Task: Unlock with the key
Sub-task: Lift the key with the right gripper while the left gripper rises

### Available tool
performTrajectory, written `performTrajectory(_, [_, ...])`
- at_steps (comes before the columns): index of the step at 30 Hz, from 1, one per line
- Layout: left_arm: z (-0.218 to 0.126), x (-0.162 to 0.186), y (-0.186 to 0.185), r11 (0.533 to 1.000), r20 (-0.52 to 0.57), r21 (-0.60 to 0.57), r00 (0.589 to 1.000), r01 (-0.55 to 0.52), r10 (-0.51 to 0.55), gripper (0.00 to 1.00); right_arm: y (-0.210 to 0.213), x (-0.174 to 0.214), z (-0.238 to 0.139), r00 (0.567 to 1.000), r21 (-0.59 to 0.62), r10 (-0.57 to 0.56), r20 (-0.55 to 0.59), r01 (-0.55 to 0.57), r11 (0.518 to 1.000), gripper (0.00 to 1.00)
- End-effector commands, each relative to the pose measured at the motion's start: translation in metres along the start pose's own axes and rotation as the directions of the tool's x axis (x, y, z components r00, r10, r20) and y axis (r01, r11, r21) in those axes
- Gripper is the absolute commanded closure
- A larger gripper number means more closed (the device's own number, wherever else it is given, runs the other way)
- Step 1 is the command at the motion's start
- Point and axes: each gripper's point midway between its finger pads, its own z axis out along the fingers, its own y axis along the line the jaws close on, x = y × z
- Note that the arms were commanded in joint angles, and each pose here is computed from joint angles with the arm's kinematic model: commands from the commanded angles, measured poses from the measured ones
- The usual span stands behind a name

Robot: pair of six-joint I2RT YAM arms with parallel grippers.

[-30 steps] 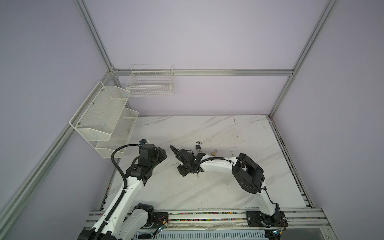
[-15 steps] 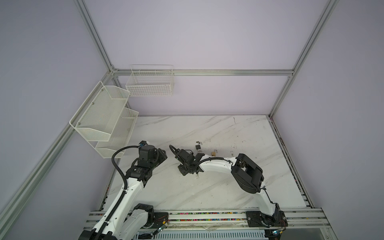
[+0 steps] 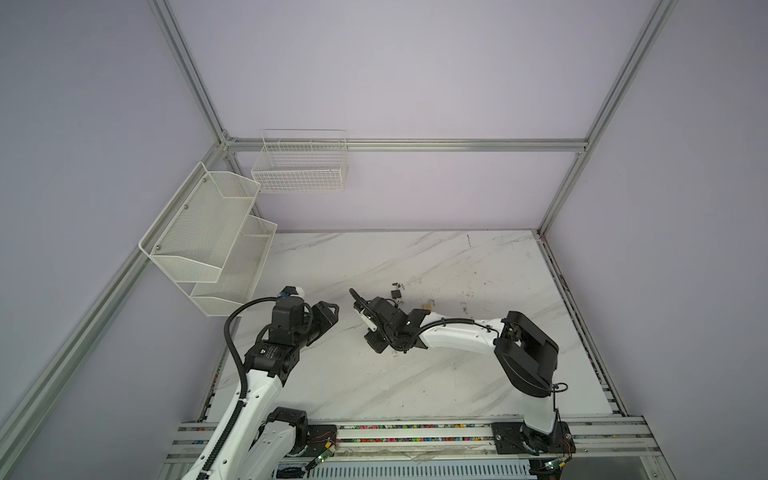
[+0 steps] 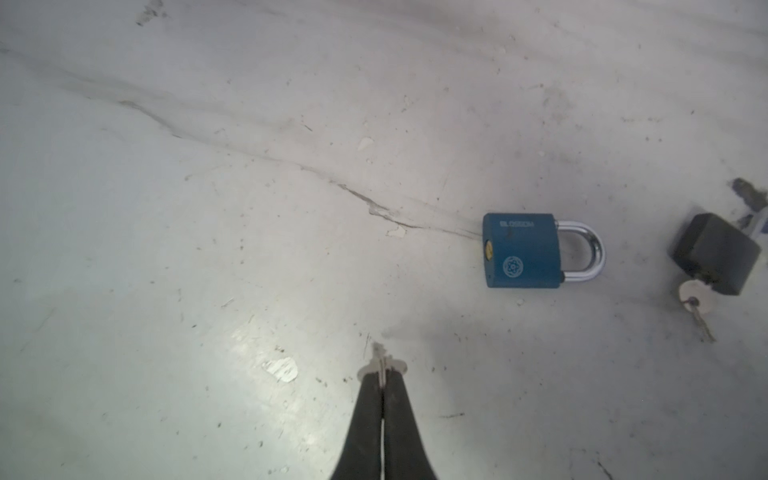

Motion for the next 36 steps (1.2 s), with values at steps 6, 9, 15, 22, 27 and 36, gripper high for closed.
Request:
performTrajectory(6, [-0.008, 0.031, -0.021, 0.987, -0.177, 0.129, 0.982, 0.091, -0.068, 0.45, 0.007, -0.04, -0.057, 0.975, -0.079, -0.137, 0.173, 0.153, 0.985, 1.0])
performTrajectory(9, [-0.008, 0.035, -0.031, 0.968, -0.208, 0.181, 0.968, 0.176, -0.138, 0.45, 0.004, -0.05, -0.071, 0.971, -0.075, -0.113, 0.21, 0.131, 0.989, 1.0])
performTrajectory(15, [-0.009, 0.027, -0.033, 0.932, -0.149, 0.242, 0.96, 0.27, -0.239, 0.45, 0.006, -0.069, -0.091, 0.965, -0.12, 0.012, 0.262, 0.021, 0.993, 1.0])
performTrajectory(22, [-0.011, 0.005, -0.039, 0.934, -0.02, 0.295, 0.978, 0.202, -0.206, 0.47, -0.008, -0.096, -0.115, 0.919, -0.136, 0.252, 0.301, -0.221, 0.966, 1.0])
performTrajectory(27, [-0.009, -0.023, -0.04, 0.951, 0.226, 0.3, 0.974, -0.077, 0.008, 0.53, -0.027, -0.108, -0.135, 0.839, -0.154, 0.47, 0.273, -0.444, 0.882, 1.0])
performTrajectory(36, [-0.006, 0.004, -0.103, 0.633, 0.514, 0.435, 0.754, -0.64, 0.408, 0.57, -0.05, -0.124, -0.188, 0.755, -0.14, 0.603, 0.259, -0.588, 0.796, 1.0])
